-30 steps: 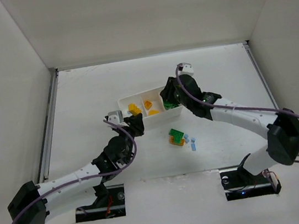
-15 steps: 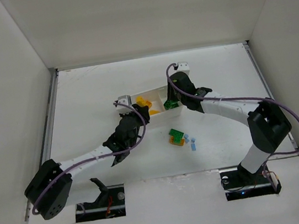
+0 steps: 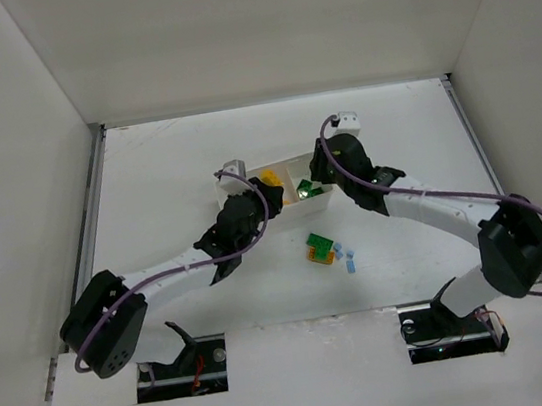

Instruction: Sort the legos into containers by color

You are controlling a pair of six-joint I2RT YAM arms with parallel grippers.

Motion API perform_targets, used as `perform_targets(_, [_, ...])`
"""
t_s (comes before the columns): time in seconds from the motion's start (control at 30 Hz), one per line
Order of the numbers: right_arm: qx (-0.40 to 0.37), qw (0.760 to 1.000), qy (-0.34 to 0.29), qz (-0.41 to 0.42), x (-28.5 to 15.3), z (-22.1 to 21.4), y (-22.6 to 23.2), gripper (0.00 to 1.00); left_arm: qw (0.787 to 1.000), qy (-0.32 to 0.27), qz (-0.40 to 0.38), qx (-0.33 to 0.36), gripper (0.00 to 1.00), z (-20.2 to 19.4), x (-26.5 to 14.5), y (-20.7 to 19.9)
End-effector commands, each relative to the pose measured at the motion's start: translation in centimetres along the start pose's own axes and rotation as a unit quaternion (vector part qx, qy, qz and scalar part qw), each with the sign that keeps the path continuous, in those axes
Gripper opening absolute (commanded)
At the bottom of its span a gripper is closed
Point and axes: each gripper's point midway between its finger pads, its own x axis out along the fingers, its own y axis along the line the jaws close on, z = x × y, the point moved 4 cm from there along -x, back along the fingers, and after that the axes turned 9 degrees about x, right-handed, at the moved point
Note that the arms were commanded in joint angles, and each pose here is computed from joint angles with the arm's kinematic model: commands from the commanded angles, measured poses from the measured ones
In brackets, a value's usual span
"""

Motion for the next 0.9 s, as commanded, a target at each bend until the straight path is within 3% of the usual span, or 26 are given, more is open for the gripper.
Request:
perform_targets(0.0, [0.047, 0.997, -0.039, 0.045, -2.5, 1.2, 1.2, 0.40, 0.999, 0.017, -0.031, -0.042, 0.18, 0.7, 1.1, -1.6])
perform_targets(0.07, [0.044, 0.997, -0.026, 0.054, -3.6, -0.3, 1.0, 0.33, 0.998, 0.029, -0.023, -0.048, 0.18, 0.1, 1.8, -1.1])
perform_targets(0.17, [0.032, 0.998, -0.004, 0.056, -5.3, -3.0, 0.3, 0.32, 0.997, 0.046, -0.008, -0.054, 0.19, -0.5, 2.7, -0.4])
perform_targets(0.23, [0.029, 0.998, 0.006, 0.057, -6.4, -4.7, 0.0, 0.37, 0.997, 0.051, -0.004, -0.049, 0.22, -0.8, 3.1, -0.3])
perform_targets(0.33, [0.019, 0.998, 0.027, 0.051, -7.9, -7.1, -0.6, 0.52, 0.997, 0.055, 0.007, -0.051, 0.30, -1.2, 3.9, 0.2])
perform_targets(0.47, [0.000, 0.998, 0.060, 0.037, -9.2, -9.8, -1.5, 0.58, 0.997, 0.054, 0.014, -0.046, 0.42, -1.1, 4.2, 0.6])
perform_targets(0.87, [-0.058, 0.989, 0.136, 0.020, -10.9, -15.5, -1.5, 0.69, 0.999, 0.027, -0.002, -0.019, 0.44, 0.8, 0.4, -0.2])
